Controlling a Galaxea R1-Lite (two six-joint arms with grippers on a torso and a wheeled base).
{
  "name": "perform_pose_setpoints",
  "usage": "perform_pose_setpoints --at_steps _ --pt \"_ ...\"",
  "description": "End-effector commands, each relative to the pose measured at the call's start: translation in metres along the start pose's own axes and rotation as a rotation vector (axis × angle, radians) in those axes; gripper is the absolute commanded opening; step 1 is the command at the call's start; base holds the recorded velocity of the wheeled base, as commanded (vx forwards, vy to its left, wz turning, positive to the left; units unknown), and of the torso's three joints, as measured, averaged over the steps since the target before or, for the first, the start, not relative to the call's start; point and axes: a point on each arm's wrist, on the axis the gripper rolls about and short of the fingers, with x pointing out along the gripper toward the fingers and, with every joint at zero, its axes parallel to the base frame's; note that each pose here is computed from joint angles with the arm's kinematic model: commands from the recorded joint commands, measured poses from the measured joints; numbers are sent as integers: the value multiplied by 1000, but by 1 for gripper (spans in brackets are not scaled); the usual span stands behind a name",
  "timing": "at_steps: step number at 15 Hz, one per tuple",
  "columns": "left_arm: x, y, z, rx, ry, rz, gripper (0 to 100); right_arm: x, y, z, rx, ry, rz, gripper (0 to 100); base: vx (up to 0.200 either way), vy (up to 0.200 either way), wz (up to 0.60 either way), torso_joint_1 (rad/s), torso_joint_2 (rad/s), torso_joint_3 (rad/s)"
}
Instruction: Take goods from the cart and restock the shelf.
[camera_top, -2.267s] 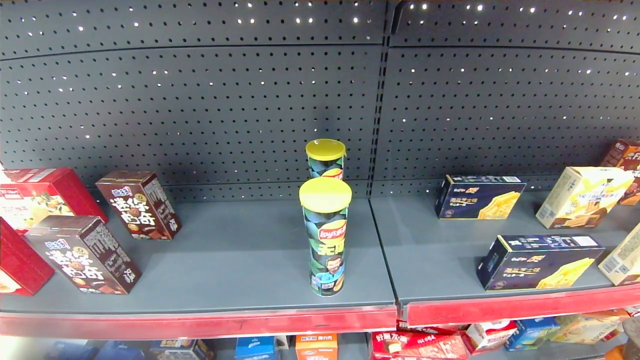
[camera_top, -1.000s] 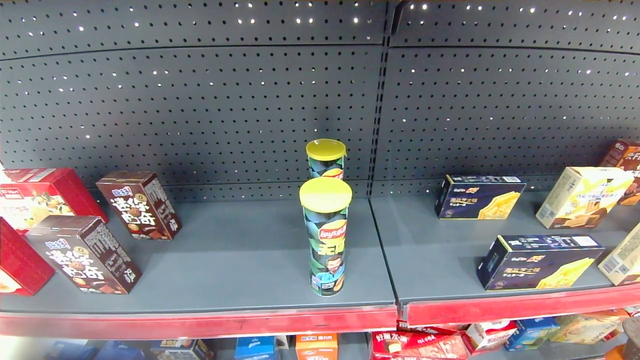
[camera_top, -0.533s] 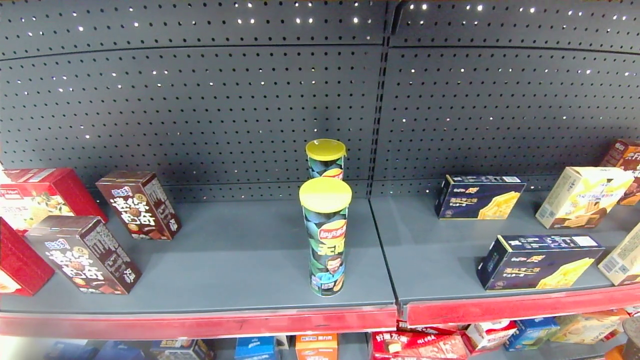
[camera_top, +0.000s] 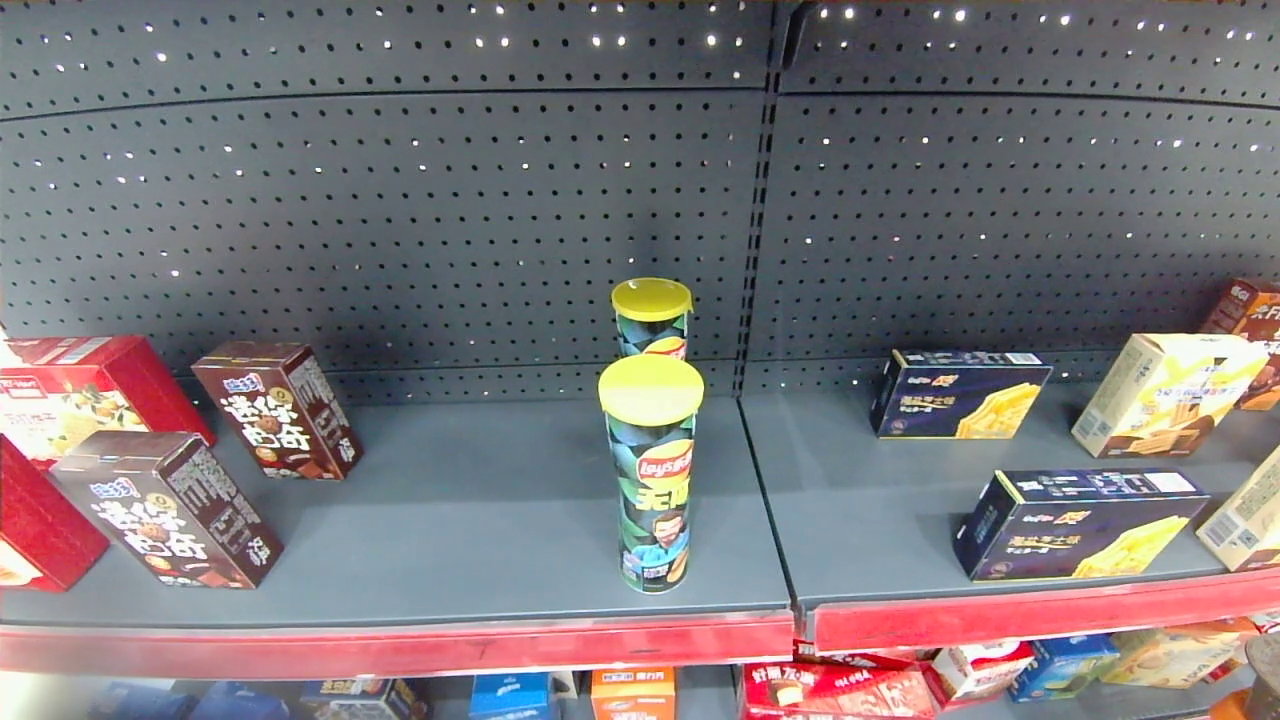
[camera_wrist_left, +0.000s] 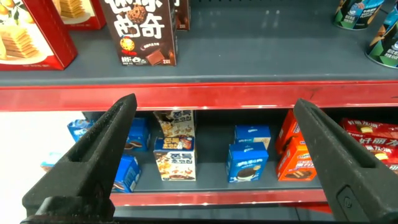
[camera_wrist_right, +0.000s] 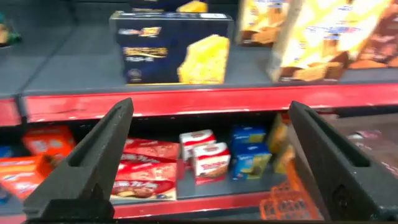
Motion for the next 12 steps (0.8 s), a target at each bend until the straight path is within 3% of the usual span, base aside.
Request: perform_pose_setpoints --at_steps 1,5,7,8,10,12 --pt "0 0 0 0 3 0 100 0 0 -1 -11 0 -18 100 0 0 0 0 0 0" --pt "0 0 0 0 3 0 100 0 0 -1 -4 3 9 100 0 0 0 0 0 0" --pt "0 0 0 0 1 0 100 0 4 -3 -12 9 176 100 0 0 0 0 0 0" --pt "0 0 0 0 3 0 100 0 4 -4 -13 19 188 100 0 0 0 0 0 0" --pt "0 0 0 0 1 0 100 0 4 -5 -1 36 180 100 0 0 0 0 0 0" --pt "0 0 0 0 1 0 100 0 2 -8 54 68 83 100 0 0 0 0 0 0"
